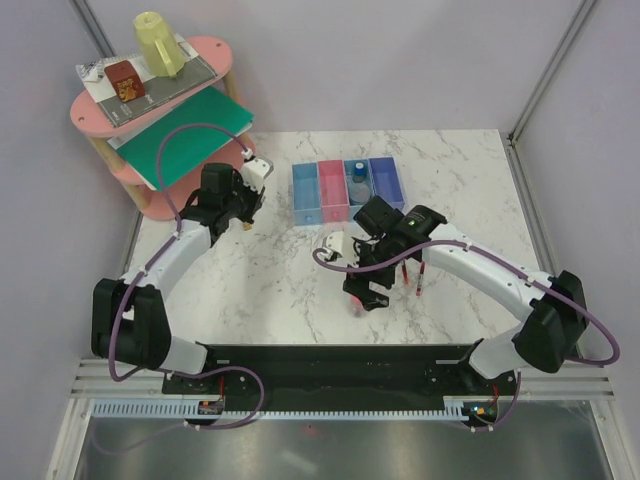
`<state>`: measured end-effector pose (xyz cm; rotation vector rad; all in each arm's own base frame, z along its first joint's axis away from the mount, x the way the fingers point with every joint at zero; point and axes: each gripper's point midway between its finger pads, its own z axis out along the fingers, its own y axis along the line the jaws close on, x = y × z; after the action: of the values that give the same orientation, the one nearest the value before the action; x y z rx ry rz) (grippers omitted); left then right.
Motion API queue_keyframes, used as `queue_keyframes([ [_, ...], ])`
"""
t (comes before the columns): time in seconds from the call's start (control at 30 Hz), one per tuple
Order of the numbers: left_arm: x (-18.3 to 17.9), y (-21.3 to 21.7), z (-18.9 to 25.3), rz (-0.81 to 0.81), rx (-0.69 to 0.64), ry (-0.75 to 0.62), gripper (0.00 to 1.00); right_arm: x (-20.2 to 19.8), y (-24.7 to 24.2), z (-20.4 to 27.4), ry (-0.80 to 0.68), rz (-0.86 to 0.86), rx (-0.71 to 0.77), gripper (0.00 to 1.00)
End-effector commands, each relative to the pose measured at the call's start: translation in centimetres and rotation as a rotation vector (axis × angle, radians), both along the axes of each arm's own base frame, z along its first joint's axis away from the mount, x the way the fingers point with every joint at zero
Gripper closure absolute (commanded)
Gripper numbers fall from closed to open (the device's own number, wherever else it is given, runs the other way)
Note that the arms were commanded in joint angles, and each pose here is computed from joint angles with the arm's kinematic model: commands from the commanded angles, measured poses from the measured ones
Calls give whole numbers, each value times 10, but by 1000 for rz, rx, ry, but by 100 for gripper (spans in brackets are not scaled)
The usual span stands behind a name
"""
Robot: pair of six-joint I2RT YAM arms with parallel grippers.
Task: Sort the stationery into containers
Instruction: Pick up the stationery from the center of the board.
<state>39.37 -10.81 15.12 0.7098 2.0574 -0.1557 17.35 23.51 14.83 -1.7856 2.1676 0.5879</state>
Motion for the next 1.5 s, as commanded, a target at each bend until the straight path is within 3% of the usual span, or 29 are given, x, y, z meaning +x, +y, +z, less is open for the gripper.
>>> queue_keyframes([
  [0.0,25,-28,39,-89,-28,-109,98,-13,14,-9,52,28,27,9],
  [0.4,55,-75,33,-174,-50,-108,98,6,30,-34,-2,5,-24,11],
  [0.67,59,-84,32,-193,-58,-119,98,18,21,-47,-79,-34,-65,25],
  [0.7,59,-84,32,-193,-58,-120,98,19,20,-49,-81,-37,-66,29],
  [0.73,59,-85,31,-196,-61,-119,98,20,22,-50,-83,-41,-64,43],
  [0.8,60,-85,32,-200,-62,-123,98,23,22,-50,-94,-50,-69,60],
  [0.83,61,-87,34,-204,-65,-128,98,25,22,-50,-101,-54,-70,78],
  [0.87,61,-87,33,-207,-69,-125,98,27,22,-50,-108,-60,-75,87],
  [0.93,62,-91,32,-222,-76,-122,98,33,22,-43,-141,-75,-75,95],
  [1.13,64,-109,26,-299,-96,-112,98,70,18,5,-332,-145,-49,100],
  [1.47,85,-125,7,-319,-99,-99,98,172,-2,127,-678,-427,97,100],
])
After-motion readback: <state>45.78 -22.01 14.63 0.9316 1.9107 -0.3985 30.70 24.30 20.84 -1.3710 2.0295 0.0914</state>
